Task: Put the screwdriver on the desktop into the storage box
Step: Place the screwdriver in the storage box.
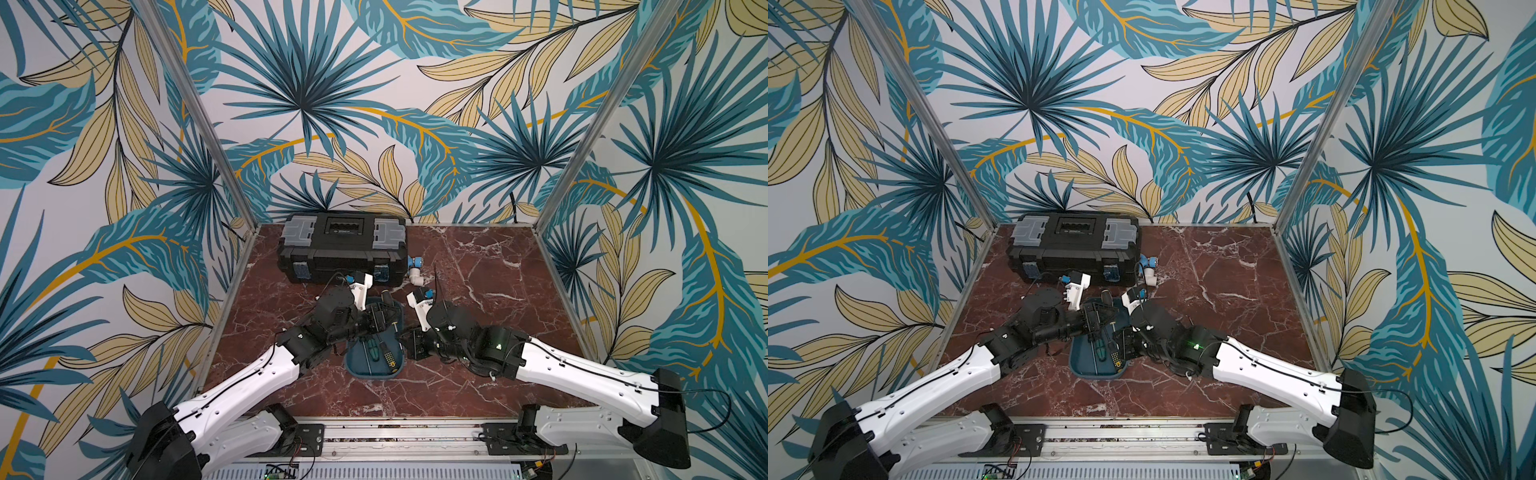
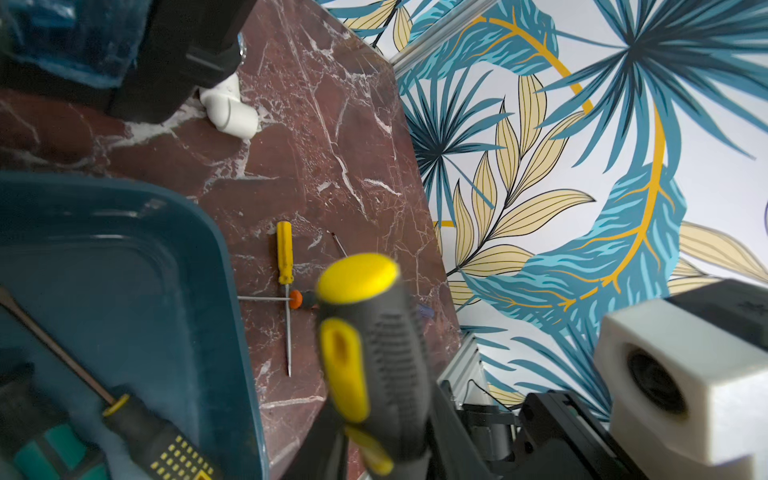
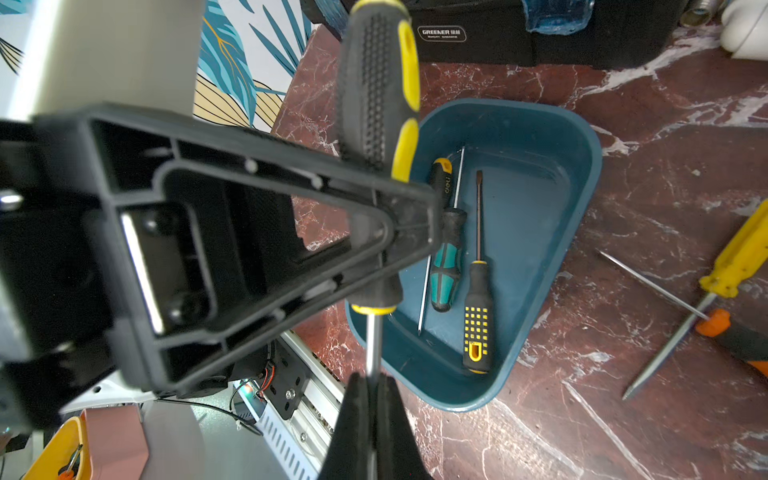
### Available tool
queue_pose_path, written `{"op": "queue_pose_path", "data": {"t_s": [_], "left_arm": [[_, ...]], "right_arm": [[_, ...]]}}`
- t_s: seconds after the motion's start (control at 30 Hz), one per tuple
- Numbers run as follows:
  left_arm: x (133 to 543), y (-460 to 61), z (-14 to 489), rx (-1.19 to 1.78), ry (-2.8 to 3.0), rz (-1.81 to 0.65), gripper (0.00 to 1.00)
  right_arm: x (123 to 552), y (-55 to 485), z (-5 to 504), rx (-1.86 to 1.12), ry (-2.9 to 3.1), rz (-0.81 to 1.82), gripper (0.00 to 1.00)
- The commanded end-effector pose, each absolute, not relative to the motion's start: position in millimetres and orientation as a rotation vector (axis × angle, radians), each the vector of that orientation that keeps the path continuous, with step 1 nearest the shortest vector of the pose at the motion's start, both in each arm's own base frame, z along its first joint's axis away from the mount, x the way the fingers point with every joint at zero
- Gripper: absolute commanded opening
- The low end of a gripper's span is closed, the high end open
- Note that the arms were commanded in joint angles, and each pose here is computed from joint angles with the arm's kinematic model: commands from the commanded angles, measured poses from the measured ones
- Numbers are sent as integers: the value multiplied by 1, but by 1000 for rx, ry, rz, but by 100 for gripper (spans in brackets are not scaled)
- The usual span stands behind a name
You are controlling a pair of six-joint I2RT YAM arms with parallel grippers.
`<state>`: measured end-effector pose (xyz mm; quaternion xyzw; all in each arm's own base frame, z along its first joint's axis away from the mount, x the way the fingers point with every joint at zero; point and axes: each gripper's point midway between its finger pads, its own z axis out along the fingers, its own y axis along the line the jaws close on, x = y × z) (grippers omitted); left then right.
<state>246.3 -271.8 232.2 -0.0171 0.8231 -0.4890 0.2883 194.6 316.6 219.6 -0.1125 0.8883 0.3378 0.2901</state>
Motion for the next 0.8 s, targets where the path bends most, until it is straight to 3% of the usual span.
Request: {"op": "queue_pose_path", "data": {"t_s": [0.0,0.13,0.23,0.37,0.43,0.57,0.77], "left_arm": [[253,-272,238,-58,2169,-1293,19],[256,-264,229,-95,2205,-1228,0],[259,-256,220,-105,2253,-1141,0],[267,-227,197,-131,2347,-947,0],[269,-215,183,-120,2397,-834,0],[268,-210,155,-50,2505,-704,0],[276,-224,119,-65,2559,-704,0]], "right_arm": [[194,321,230,-323,2327,927,0],[195,316,226,-296,2324,913,0],[198,309,224,-275,2315,877,1],[213,266,207,-188,2355,594,46],[217,239,199,-131,2389,454,63],[220,190,188,-25,2435,280,65],[220,127,155,186,2538,131,64]]}}
